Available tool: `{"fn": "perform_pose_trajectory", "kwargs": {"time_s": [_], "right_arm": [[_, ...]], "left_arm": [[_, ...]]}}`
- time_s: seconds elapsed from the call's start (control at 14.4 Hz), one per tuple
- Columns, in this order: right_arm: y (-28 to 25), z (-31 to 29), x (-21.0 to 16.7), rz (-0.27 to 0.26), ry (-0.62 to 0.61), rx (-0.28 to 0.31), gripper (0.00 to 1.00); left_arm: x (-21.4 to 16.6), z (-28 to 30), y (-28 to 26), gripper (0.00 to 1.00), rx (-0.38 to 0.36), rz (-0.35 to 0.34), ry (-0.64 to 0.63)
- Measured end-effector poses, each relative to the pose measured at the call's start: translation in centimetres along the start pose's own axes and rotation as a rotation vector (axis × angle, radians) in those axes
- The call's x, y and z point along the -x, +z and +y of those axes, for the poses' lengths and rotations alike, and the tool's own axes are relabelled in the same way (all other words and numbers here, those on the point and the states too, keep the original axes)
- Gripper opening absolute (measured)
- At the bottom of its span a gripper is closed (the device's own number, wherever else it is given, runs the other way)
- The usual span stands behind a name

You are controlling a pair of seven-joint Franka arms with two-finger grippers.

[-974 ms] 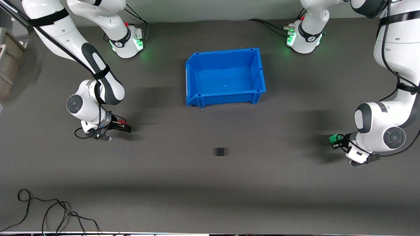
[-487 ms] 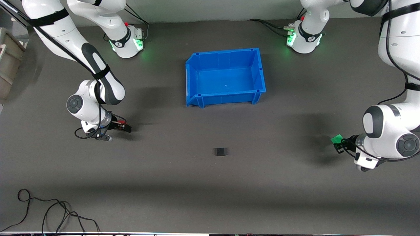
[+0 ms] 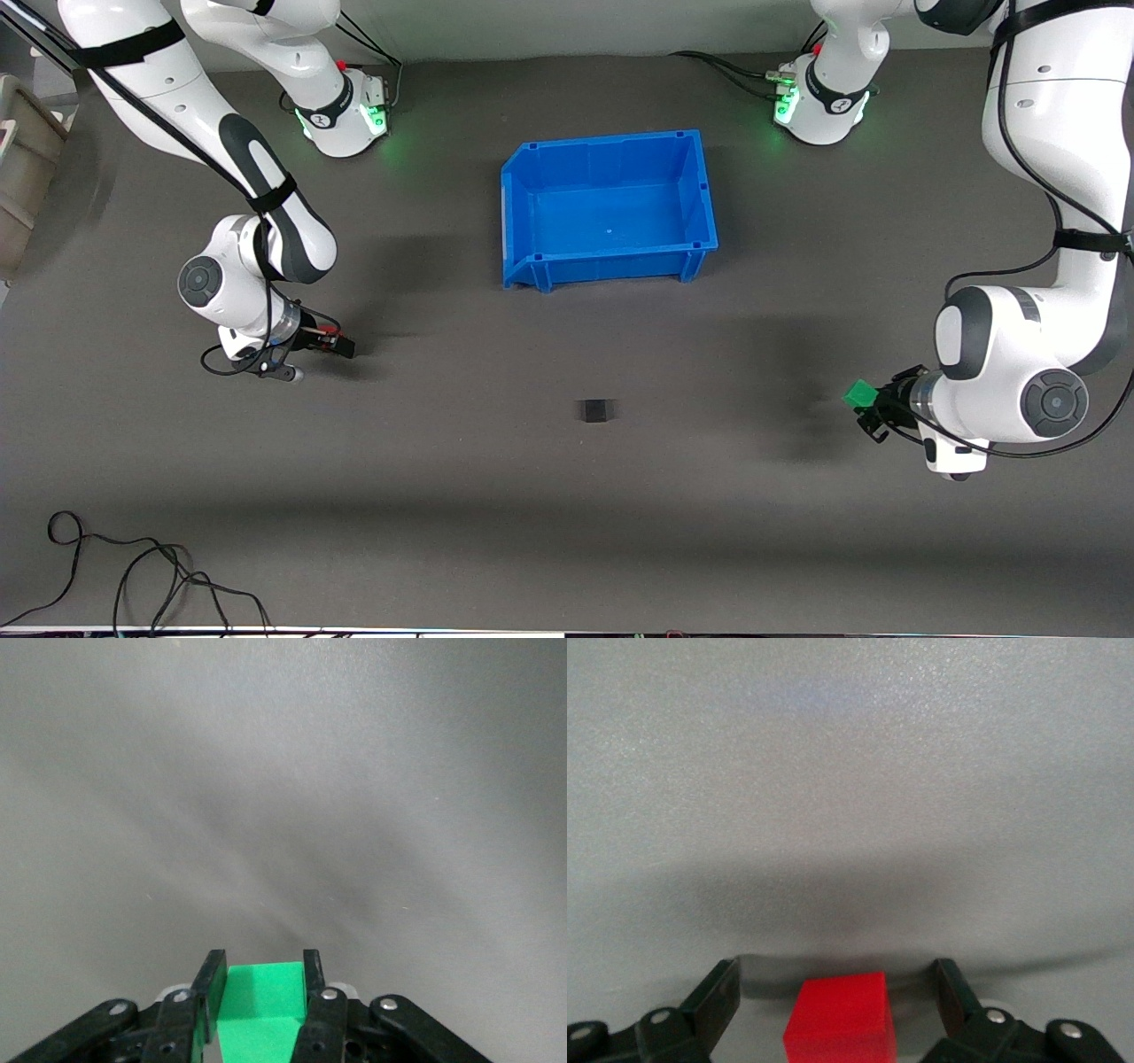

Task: Attach green and red cubes to black cube
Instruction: 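Lower the left gripper onto the green cube and close it, then carry the red cube while the left gripper carries the green cube toward the black cube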

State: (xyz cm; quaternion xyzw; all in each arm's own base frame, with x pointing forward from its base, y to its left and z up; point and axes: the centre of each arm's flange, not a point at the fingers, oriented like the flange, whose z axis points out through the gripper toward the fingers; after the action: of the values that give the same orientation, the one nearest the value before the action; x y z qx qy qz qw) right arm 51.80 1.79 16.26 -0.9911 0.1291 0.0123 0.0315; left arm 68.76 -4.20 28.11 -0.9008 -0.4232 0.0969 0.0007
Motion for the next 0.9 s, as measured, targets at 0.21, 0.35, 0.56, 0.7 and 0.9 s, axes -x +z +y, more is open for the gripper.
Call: {"fn": "perform_pose_trajectory", "kwargs": {"time_s": [0.21,0.35,0.56,0.7,0.9], "right_arm": [[-0.1,0.0,0.0,-0.002,0.001,0.0,0.87],[-0.3,0.0,0.0,-0.005,0.001,-0.001,0.63],[-0.7,-0.1,0.0,-0.005,-0.001,-0.004,0.44],[-0.7,-0.1,0.0,-0.006,-0.001,-0.004,0.44],[-0.8,-0.2,0.0,-0.012,-0.001,-0.004,0.44]], "left_arm": [[0.8,1.4,-0.3,0.4,0.017,0.002,-0.134],[2.2,3.2,0.2,0.4,0.018,0.003,-0.188],[3.8,5.0,1.1,0.4,0.014,0.003,-0.221],[3.6,5.1,1.1,0.4,0.018,0.005,-0.229],[3.2,5.1,0.5,0.4,0.031,0.007,-0.247]]}}
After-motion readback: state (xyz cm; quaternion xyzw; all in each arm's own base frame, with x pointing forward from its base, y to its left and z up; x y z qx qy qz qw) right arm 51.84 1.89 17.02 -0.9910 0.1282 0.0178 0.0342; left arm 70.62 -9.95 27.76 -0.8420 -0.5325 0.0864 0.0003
